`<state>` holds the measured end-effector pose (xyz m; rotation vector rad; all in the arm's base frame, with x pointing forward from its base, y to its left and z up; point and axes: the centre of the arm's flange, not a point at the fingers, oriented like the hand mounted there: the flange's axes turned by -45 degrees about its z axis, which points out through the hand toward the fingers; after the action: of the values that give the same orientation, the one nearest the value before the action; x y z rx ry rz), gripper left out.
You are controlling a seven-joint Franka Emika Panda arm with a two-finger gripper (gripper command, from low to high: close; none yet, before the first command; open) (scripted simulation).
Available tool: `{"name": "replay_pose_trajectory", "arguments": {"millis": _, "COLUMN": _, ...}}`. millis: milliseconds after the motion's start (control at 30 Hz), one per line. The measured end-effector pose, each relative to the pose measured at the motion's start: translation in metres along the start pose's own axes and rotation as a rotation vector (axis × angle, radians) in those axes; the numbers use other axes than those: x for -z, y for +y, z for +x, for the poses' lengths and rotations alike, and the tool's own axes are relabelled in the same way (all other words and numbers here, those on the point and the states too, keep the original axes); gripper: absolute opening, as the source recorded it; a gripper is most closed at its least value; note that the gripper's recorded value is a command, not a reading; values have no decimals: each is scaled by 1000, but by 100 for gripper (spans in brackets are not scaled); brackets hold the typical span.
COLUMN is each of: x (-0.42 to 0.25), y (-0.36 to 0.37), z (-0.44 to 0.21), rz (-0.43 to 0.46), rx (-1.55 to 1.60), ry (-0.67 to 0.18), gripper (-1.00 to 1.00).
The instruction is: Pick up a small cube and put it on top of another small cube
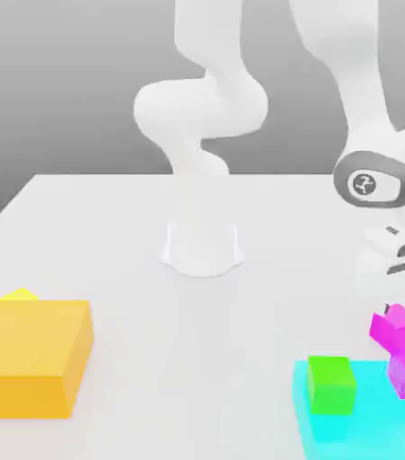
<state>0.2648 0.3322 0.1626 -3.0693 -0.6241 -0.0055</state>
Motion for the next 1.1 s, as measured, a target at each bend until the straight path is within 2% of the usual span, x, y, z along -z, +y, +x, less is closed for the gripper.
{"name": "replay_pose_trajectory", "arguments": {"millis": 100, "x": -24, "y": 1, "z": -2, "rz": -5, "rx": 3, "ry": -4, "gripper": 0}}
{"name": "replay_pose_trajectory", "arguments": {"millis": 133, "x": -29, "y": 2, "z": -3, "rz": -7, "rx": 4, "ry": -5, "gripper": -100}}
{"name": "replay_pose_trajectory", "arguments": {"millis": 367, "x": -28, "y": 2, "z": -3, "rz": -5, "rx": 3, "ry": -3, "gripper": -100}}
{"name": "replay_pose_trajectory", "arguments": {"millis": 667, "x": 32, "y": 2, "z": -1, "rz": -6, "rx": 1, "ry": -2, "gripper": -100}}
{"name": "replay_pose_trajectory", "arguments": {"millis": 833, "x": 84, "y": 50, "z": 72, "rz": -32, "rx": -197, "ry": 4, "gripper": -100}}
{"name": "replay_pose_trajectory", "arguments": {"millis": 967, "x": 135, "y": 107, "z": 124, "rz": -14, "rx": -376, "ry": -2, "gripper": -100}}
{"name": "replay_pose_trajectory", "arguments": {"millis": 1100, "x": 99, "y": 112, "z": 132, "rz": -9, "rx": -396, "ry": -2, "gripper": -100}}
